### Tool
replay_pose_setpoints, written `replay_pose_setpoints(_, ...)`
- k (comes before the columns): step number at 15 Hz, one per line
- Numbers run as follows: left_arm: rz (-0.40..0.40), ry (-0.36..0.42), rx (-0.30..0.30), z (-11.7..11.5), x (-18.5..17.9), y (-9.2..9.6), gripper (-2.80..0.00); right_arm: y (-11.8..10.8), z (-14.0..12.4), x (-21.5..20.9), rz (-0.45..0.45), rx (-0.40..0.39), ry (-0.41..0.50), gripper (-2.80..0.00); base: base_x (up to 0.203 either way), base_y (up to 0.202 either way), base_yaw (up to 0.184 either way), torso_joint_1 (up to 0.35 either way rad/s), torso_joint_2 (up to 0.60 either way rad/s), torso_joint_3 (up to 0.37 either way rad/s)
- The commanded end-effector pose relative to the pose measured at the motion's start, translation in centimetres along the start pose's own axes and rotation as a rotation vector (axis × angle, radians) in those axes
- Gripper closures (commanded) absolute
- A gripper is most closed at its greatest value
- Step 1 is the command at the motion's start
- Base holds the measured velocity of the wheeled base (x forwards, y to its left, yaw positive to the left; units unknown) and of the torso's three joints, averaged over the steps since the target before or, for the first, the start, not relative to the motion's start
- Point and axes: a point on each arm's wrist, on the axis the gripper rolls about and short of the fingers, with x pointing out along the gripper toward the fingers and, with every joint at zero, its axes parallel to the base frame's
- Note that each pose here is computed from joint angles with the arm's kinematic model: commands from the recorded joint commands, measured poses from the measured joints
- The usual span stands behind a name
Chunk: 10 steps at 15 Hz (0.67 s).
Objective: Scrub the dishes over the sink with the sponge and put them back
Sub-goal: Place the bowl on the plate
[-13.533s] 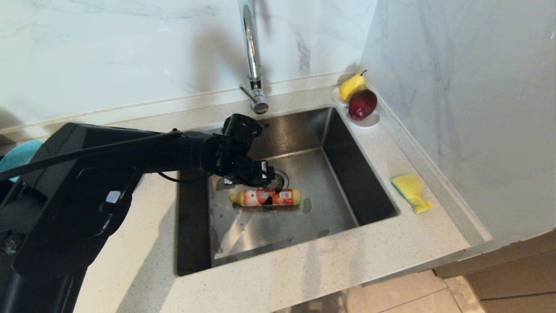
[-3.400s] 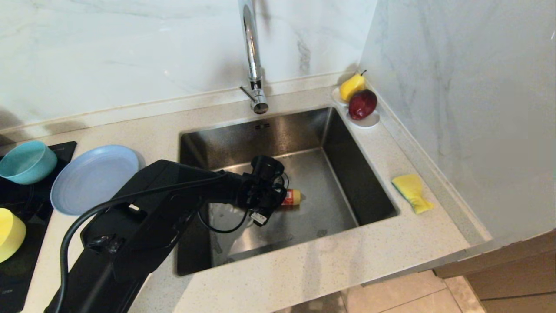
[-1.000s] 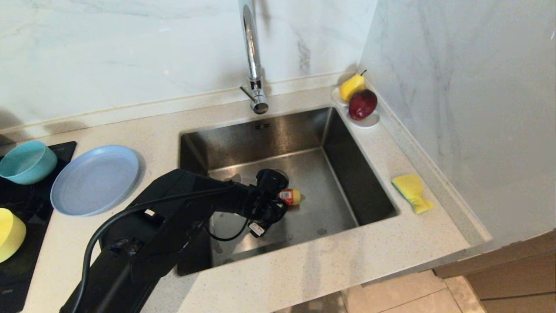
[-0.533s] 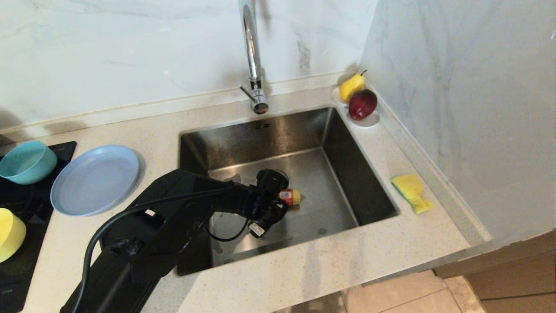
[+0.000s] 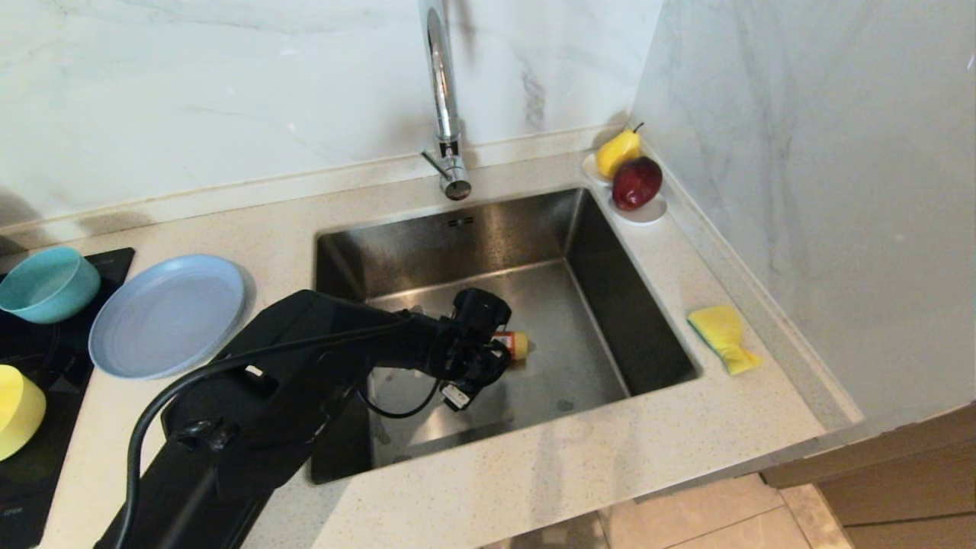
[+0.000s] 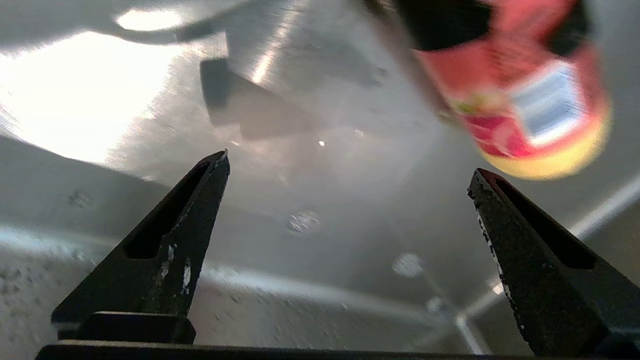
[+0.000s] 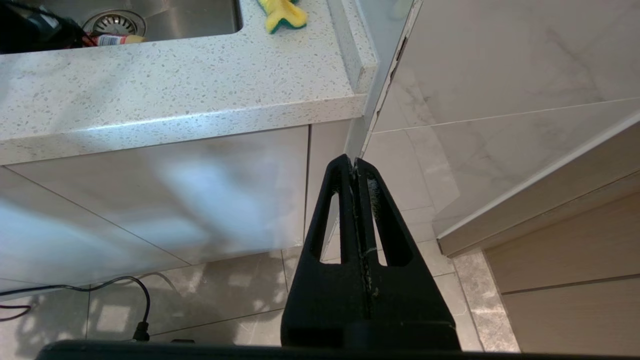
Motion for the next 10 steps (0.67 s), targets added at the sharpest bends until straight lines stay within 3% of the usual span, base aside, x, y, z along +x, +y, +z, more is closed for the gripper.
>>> replay_pose_setpoints(1, -0.036, -0.011, -0.013, 0.46, -1.41, -0.93, -2.80, 0.00, 0.01, 0.01, 0.001, 0.000, 0.001, 0.00, 0.000, 0.000, 0.000, 0.000, 0.00, 0.000)
replay_pose_setpoints(7, -0.102, -0.019, -0.028, 0.79, -2.15, -1.87, -2.80, 0.00, 0.01, 0.01, 0.001, 0.000, 0.001, 0.00, 0.000, 0.000, 0.000, 0.000, 0.00, 0.000)
replay_pose_setpoints(10, -0.096, -0.017, -0.027, 0.77, -2.14, -1.81, -2.80, 0.00, 0.01, 0.01, 0.001, 0.000, 0.001, 0.00, 0.000, 0.000, 0.000, 0.000, 0.00, 0.000)
